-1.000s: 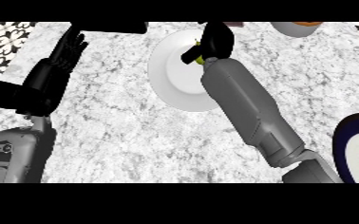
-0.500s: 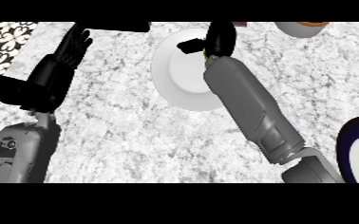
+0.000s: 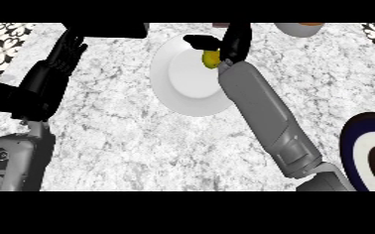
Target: Pick the pear from the plate and place it in the plate
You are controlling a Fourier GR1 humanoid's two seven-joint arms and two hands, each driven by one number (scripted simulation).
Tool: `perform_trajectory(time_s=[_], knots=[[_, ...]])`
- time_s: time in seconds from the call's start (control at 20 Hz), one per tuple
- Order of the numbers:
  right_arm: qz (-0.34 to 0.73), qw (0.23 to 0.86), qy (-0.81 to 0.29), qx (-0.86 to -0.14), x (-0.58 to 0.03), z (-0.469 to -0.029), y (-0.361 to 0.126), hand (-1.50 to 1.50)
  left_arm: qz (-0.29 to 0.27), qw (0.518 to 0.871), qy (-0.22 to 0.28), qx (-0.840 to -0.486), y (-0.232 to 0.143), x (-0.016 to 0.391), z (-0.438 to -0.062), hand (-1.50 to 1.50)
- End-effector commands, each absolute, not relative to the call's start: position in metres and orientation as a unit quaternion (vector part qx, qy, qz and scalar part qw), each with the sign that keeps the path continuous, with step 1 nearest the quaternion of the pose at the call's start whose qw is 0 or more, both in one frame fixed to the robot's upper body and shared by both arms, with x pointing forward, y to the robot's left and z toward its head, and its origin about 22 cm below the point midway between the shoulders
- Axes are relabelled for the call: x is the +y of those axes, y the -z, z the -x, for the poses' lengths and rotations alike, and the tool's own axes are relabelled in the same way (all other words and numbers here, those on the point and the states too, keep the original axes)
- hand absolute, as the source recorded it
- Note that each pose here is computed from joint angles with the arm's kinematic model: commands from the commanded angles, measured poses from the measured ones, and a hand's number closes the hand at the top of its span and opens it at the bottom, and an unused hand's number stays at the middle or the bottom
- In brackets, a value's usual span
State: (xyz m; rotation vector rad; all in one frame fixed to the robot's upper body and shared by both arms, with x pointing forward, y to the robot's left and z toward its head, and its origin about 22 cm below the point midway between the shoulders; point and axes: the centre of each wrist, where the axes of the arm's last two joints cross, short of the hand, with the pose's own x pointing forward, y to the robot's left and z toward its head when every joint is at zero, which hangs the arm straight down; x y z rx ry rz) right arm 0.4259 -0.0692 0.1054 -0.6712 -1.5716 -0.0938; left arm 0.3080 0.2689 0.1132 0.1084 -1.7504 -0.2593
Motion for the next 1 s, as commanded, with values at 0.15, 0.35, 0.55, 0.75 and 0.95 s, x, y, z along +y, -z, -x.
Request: perform_trajectory(time_s=[0.15, 0.35, 0.55, 0.75, 0.95], knots=[[0.277, 0.642, 0.093, -0.709, -0.107, -0.403, -0.074, -1.5, -0.057, 0.631, 0.104, -0.767, -0.12, 0.283, -0.307, 0.0], [0.272, 0.633, 0.076, -0.721, -0.165, -0.38, -0.079, -1.5, -0.064, 0.634, 0.103, -0.764, -0.109, 0.276, -0.286, 0.0], [0.279, 0.628, 0.064, -0.723, -0.201, -0.348, -0.072, -1.5, -0.069, 0.637, 0.095, -0.762, -0.099, 0.274, -0.295, 0.0], [0.287, 0.634, 0.063, -0.716, -0.219, -0.316, -0.064, -1.5, -0.07, 0.641, 0.097, -0.758, -0.1, 0.293, -0.276, 0.0], [0.281, 0.633, 0.055, -0.719, -0.25, -0.29, -0.072, -1.5, -0.066, 0.626, 0.103, -0.771, -0.106, 0.28, -0.291, 0.0]])
